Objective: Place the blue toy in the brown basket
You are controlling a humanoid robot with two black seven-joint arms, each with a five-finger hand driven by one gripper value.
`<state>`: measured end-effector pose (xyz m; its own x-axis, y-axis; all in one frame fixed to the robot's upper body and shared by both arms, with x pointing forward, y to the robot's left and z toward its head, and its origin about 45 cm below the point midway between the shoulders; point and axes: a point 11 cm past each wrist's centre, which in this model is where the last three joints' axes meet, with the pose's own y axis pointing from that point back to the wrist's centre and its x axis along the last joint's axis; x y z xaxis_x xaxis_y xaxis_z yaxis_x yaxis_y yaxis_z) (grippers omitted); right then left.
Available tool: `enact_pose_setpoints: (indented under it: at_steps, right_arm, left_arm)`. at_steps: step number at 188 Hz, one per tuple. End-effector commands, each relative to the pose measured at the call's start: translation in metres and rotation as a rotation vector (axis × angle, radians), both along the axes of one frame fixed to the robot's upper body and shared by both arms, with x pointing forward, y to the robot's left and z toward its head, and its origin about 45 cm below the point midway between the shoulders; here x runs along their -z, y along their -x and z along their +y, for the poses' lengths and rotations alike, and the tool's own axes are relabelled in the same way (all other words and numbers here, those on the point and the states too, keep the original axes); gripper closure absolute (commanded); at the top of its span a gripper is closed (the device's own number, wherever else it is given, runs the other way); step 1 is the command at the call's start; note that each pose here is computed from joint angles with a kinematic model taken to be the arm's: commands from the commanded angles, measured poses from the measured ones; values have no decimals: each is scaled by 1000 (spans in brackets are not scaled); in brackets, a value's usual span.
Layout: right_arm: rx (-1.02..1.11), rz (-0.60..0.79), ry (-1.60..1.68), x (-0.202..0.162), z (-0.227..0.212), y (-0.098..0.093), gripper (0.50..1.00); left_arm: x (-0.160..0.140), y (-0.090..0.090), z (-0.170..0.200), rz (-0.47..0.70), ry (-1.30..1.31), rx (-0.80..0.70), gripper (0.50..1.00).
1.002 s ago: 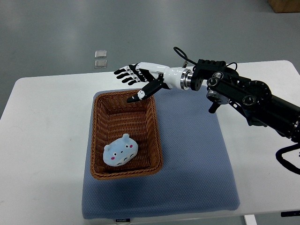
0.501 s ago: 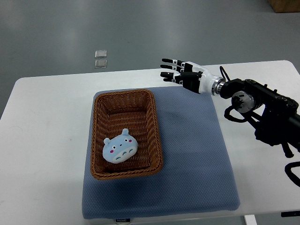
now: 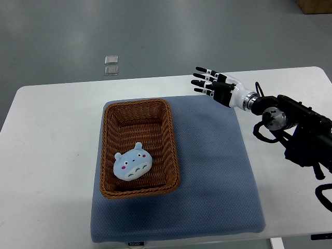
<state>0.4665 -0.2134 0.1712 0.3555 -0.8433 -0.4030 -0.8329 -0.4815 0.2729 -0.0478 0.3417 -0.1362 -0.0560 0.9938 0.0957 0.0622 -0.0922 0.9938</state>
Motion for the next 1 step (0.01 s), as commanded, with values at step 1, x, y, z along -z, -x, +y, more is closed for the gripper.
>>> enact_pose_setpoints:
  at_steps: [1]
  right_arm:
    - [2,7,5,2,0,1,585]
  left_arm:
    - [0,0,0,-1,0,0,500]
